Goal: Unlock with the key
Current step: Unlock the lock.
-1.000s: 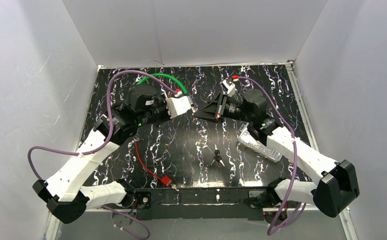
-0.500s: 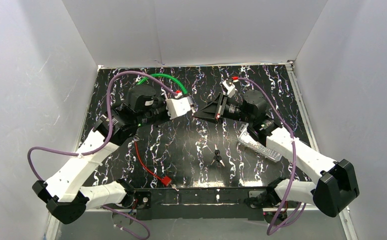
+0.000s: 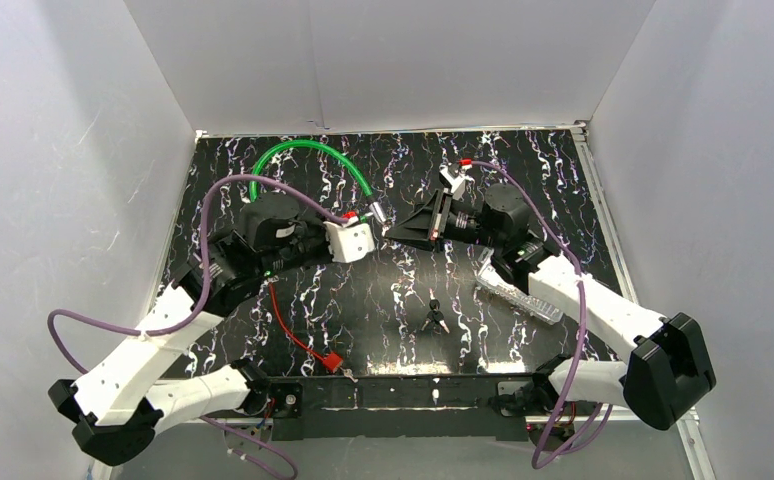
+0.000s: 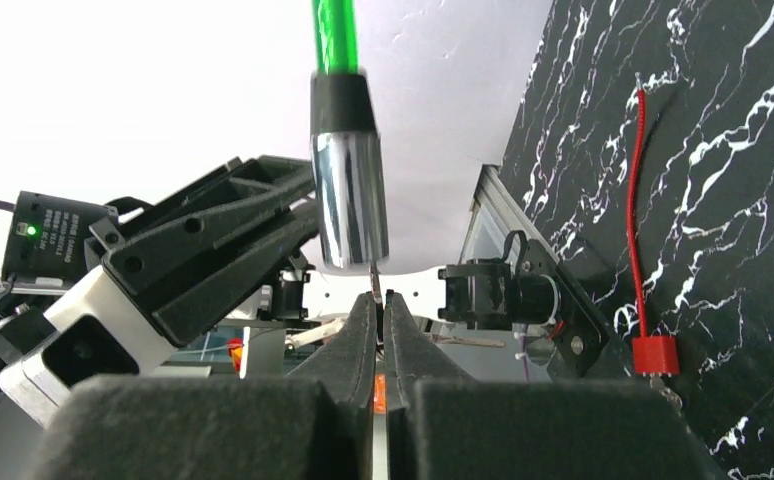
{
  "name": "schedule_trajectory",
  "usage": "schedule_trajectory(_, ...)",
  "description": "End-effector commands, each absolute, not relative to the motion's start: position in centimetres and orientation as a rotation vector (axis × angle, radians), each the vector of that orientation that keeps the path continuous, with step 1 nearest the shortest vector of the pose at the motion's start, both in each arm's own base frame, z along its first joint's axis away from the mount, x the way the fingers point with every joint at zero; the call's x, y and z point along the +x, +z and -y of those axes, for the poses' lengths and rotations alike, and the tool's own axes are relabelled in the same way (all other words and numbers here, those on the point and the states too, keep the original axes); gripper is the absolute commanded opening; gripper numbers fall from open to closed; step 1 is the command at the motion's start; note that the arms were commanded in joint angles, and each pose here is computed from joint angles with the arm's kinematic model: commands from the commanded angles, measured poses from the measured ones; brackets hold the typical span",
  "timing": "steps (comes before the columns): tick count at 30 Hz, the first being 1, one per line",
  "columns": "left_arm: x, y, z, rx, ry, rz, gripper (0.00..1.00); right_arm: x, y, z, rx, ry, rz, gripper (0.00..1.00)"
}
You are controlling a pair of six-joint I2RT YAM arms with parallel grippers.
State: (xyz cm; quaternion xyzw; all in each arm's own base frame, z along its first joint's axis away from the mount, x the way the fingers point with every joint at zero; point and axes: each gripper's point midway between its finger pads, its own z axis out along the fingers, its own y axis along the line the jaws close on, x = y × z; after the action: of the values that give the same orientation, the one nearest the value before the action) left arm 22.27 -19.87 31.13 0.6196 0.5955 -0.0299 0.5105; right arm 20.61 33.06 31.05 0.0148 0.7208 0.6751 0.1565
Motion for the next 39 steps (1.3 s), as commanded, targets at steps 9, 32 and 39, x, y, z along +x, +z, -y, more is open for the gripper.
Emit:
schedule_trajectory(9,20.1,33.6,22.0,1.52,-0.161,-1.221,0.0,21.5,33.4,-33.1,0.016,1.975,-1.909,0.01)
schedule_trajectory(32,14.6,34.6,23.5,1.637,-0.35,-1.033,0.0,20.8,39.0,-32.3,-0.096,1.951,-1.754,0.63)
schedule_trajectory(39,15.4,33.1,22.9,1.639,-0.288,-1.079,0.0,18.5,41.8,-30.3,-0.202,1.866,-1.665,0.74)
